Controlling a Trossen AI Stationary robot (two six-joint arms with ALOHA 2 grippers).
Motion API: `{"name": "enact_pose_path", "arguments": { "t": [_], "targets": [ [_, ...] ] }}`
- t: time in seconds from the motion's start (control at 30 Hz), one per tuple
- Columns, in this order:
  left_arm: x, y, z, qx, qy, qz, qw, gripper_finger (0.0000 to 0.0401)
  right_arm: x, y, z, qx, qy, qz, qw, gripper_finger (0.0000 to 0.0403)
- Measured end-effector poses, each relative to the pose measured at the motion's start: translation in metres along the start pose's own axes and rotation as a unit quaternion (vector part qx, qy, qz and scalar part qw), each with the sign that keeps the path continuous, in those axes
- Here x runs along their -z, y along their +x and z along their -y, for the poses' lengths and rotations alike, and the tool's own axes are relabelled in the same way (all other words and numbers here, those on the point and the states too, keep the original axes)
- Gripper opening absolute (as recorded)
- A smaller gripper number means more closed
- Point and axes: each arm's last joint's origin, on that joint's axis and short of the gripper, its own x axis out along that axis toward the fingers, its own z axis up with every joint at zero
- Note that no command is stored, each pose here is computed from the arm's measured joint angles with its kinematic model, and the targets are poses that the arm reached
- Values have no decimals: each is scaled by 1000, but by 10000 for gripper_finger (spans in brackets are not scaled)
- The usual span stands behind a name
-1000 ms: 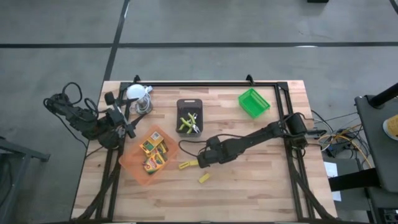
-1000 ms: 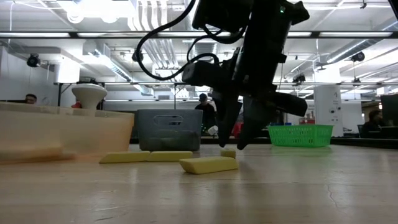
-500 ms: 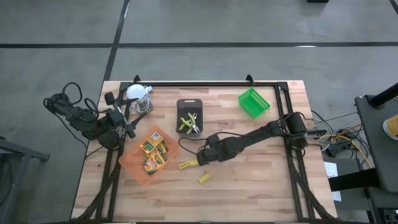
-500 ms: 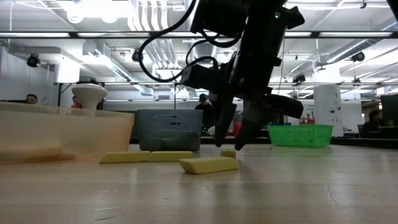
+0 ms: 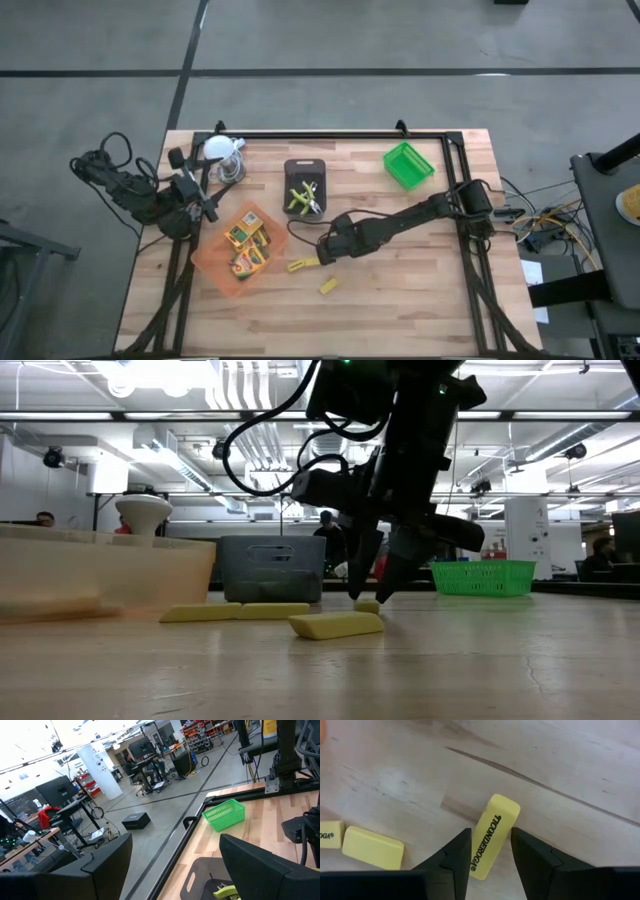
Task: Pick & Place School Supplies
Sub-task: Put the yellow eraser into the green bin
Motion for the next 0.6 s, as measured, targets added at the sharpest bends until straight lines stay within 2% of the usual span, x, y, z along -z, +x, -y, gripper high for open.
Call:
{"name": "enact_pose_path", "arguments": {
  "t": [0.43, 0.6],
  "targets": [
    [0, 0, 0, 0, 0, 0, 1000, 305, -8, -14, -9, -21, -11, 46, 999, 155],
    [0, 0, 0, 0, 0, 0, 1000, 305, -9, -15, -18, -66, -26, 54, 996, 162]
  ]
}}
